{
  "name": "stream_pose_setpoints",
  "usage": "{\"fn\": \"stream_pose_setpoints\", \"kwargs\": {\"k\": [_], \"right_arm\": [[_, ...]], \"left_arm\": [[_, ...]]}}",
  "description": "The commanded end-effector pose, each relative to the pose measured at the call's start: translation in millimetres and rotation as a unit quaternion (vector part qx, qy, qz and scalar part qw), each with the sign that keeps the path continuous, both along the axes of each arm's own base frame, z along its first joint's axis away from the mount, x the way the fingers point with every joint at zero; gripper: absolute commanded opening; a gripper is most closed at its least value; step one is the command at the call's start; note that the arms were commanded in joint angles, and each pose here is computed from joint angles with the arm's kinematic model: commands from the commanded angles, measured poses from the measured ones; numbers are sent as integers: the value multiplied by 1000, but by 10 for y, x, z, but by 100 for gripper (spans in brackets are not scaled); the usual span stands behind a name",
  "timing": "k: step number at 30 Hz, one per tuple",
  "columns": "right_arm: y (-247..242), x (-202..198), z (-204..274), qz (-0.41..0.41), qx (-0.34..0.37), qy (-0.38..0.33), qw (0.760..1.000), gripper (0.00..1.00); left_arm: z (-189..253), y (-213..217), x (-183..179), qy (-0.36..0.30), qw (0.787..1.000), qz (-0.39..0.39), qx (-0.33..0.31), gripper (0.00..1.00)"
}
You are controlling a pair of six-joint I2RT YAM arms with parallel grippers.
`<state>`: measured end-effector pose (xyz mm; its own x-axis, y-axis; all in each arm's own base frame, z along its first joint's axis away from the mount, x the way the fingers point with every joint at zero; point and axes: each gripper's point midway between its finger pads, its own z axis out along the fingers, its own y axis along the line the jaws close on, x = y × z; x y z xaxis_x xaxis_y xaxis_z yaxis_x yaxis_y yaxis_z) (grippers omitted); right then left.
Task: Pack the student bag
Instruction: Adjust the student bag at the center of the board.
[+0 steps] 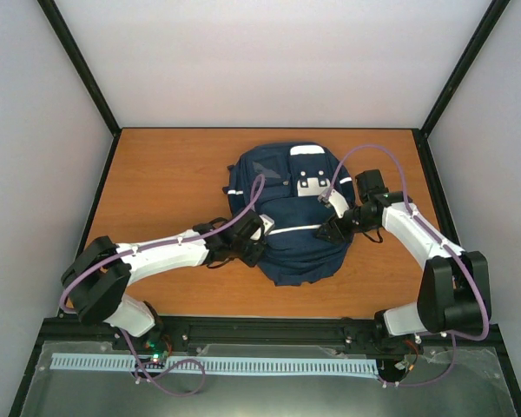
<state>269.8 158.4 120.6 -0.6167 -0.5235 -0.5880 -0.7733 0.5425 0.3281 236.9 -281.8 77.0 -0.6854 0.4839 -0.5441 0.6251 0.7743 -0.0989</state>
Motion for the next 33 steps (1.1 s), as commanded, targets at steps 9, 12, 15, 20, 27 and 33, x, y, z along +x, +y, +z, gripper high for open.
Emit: {"fn": "stream_pose_setpoints", "kwargs": {"k": [9,12,15,20,27,33], "right_arm": [[-6,65,-38,-1,-10,1,1000,57],[-19,80,-60,-5,-15,3,1000,57],[-33,89,-86,-9,-20,6,1000,57],[-47,107,-100,-14,-25,7,1000,57],[-75,128,-124,-22,-34,7,999,57],[-108,152,-165,-30,-46,9,998,57]], "left_arm": [[259,-140,8,4,1000,-7,-28,1],[355,-257,-89,17,998,-37,-47,1],[440,-422,-259,35,994,-77,-74,1],[506,-715,-515,54,986,-126,-99,1],[463,-1074,-660,77,978,-159,-110,1],[337,-1319,-722,98,975,-172,-105,2]]}}
